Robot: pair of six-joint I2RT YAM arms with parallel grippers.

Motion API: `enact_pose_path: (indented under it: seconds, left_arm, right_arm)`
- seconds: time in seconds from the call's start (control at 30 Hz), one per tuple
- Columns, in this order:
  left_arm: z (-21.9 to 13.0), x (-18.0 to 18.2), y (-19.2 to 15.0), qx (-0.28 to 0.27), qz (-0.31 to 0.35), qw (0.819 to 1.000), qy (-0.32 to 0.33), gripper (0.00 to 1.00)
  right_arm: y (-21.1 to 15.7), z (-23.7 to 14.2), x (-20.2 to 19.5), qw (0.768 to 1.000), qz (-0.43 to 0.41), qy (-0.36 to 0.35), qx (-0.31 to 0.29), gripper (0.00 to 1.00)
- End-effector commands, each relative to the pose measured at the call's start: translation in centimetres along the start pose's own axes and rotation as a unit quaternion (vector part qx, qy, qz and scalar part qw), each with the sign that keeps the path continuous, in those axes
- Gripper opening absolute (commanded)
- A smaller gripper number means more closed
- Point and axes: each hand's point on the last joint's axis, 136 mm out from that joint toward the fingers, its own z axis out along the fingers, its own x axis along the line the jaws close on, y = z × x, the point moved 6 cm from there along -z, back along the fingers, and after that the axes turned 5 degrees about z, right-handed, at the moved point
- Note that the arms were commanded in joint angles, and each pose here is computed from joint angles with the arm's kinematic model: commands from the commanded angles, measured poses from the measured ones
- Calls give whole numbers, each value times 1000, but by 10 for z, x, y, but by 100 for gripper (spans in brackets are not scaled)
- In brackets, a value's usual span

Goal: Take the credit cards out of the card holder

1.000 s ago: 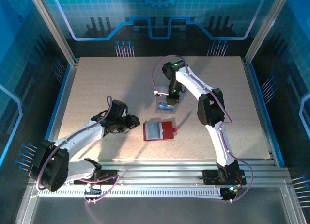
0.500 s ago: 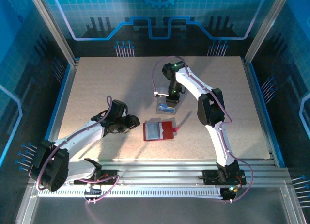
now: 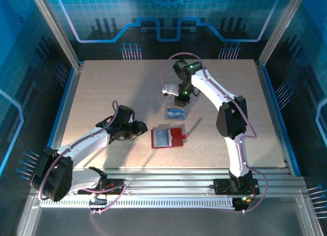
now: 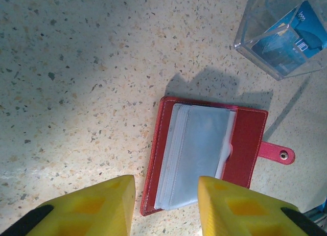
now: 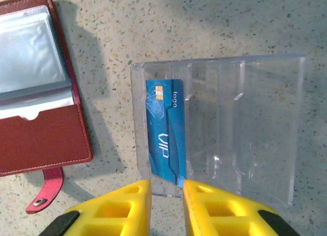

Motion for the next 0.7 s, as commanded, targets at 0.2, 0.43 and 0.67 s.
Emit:
enact_pose_path:
  seconds: [0.2,0.43,0.67]
  left_arm:
    - [10,-4,1,17,-9,1000,-20,38]
    - [24,-8,1,40,-7,999,-34,37]
    - [40,-19,-2,65,7,997,-37,38]
  right_arm:
    - [14,-9,20,988,125,-37,-84,30]
    - [11,-5,50,959,252,-30,-124,31]
    - [-2,1,71,906,393,-11,-157,27]
